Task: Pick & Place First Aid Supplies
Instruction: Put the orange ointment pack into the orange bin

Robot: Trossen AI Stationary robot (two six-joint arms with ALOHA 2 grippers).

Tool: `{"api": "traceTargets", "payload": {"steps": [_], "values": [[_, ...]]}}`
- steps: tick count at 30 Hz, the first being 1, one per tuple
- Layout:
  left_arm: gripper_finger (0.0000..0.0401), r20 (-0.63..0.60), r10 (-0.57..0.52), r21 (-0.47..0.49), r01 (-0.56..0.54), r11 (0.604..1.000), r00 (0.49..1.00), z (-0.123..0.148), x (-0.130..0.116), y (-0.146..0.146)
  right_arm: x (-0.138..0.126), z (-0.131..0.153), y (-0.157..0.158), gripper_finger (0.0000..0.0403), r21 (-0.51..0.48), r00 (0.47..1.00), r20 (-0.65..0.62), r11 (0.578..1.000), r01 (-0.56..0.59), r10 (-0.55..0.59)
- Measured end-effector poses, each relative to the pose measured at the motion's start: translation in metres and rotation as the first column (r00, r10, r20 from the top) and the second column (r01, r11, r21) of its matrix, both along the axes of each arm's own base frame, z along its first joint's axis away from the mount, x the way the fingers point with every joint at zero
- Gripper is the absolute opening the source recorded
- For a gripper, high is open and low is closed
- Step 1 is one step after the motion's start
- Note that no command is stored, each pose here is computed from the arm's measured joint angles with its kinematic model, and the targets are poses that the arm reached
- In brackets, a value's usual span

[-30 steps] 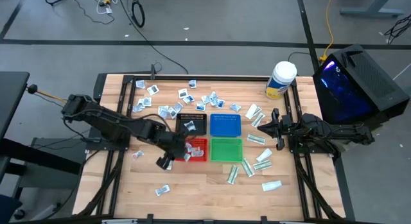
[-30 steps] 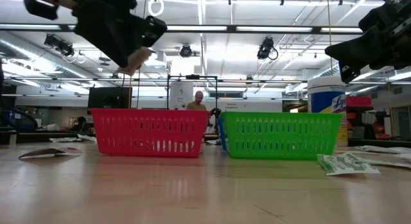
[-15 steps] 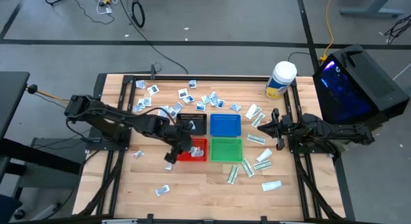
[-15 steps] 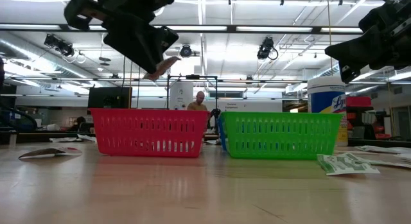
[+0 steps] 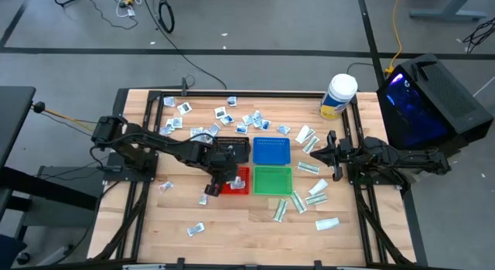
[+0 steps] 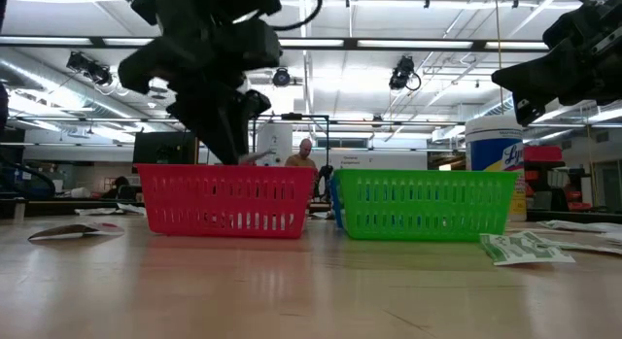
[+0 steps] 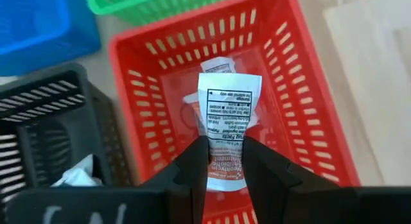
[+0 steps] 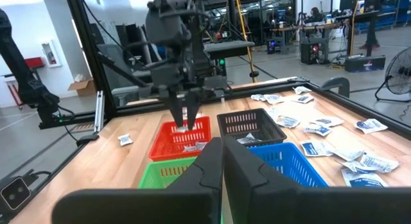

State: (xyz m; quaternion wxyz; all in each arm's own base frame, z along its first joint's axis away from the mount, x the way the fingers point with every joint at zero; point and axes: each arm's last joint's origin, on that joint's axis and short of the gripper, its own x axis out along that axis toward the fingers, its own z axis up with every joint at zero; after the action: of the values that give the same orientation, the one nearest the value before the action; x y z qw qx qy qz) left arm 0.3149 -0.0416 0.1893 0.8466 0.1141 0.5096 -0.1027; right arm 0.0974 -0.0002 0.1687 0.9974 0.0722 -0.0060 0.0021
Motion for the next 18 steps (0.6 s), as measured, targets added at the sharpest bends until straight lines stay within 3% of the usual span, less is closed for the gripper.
{"api": "traceTargets", "payload": {"steps": [7,18], "values": [[0.0101,-0.053,0.006,0.003,-0.006,1.0,0.999,-0.016,0.004,-0.001,0.0,0.0,0.0,0.0018,0.0,1.0,0.0,1.0,0.0,0.0],[0.0101,-0.057,0.041,-0.013,-0.042,0.999,0.997,-0.017,0.005,-0.001,0.0,0.0,0.0,0.0018,0.0,1.0,0.0,1.0,0.0,0.0]]}}
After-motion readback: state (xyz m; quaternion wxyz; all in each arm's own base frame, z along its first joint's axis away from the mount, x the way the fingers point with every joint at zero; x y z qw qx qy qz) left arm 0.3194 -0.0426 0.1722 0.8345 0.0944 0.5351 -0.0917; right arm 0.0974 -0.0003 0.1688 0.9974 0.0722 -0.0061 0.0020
